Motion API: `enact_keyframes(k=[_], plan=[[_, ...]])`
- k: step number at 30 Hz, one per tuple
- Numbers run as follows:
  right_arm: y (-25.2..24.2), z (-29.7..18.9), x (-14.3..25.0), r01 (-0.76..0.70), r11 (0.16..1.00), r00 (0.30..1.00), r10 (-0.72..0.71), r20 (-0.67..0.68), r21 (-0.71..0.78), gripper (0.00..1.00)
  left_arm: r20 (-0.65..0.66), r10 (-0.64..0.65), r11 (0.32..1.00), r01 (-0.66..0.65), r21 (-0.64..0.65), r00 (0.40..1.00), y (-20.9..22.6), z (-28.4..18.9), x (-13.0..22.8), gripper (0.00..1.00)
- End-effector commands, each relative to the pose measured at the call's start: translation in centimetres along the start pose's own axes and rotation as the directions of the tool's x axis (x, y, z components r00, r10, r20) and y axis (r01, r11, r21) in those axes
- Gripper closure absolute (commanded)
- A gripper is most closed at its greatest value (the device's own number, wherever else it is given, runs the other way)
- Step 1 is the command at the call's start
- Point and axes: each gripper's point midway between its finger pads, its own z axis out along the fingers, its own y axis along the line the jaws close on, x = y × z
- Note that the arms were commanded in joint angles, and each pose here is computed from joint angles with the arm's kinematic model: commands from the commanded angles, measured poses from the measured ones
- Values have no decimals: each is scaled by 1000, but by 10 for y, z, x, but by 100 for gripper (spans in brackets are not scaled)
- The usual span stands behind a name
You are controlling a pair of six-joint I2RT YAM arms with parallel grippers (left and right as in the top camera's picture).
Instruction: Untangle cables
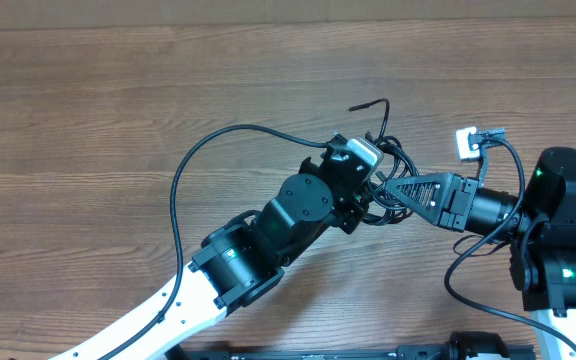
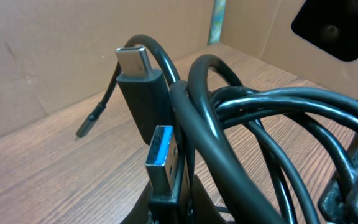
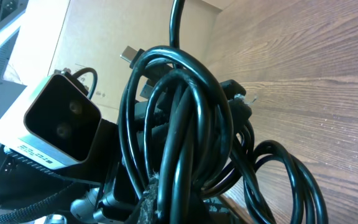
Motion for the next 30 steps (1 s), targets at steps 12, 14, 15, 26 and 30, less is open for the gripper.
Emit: enact_keyframes(k=[12,14,15,26,30], plan=[[13,-2,3,71,997,997,-71,-13,-31,96,33,66,944,-51,-325,997,55,-14,-15,96],[13,-2,3,71,997,997,-71,-13,-30,96,40,65,945,-48,-324,997,55,-16,-17,96],[13,-2,3,71,997,997,-72,-13,-30,96,46,63,946,-45,-322,997,55,-18,-19,96],[6,-2,-3,112,994,993,-112,20,11,96,18,67,965,-60,-254,998,47,-39,-18,0],[6,-2,-4,152,988,988,-152,21,13,96,-5,70,967,-69,-243,998,48,-54,-15,0]])
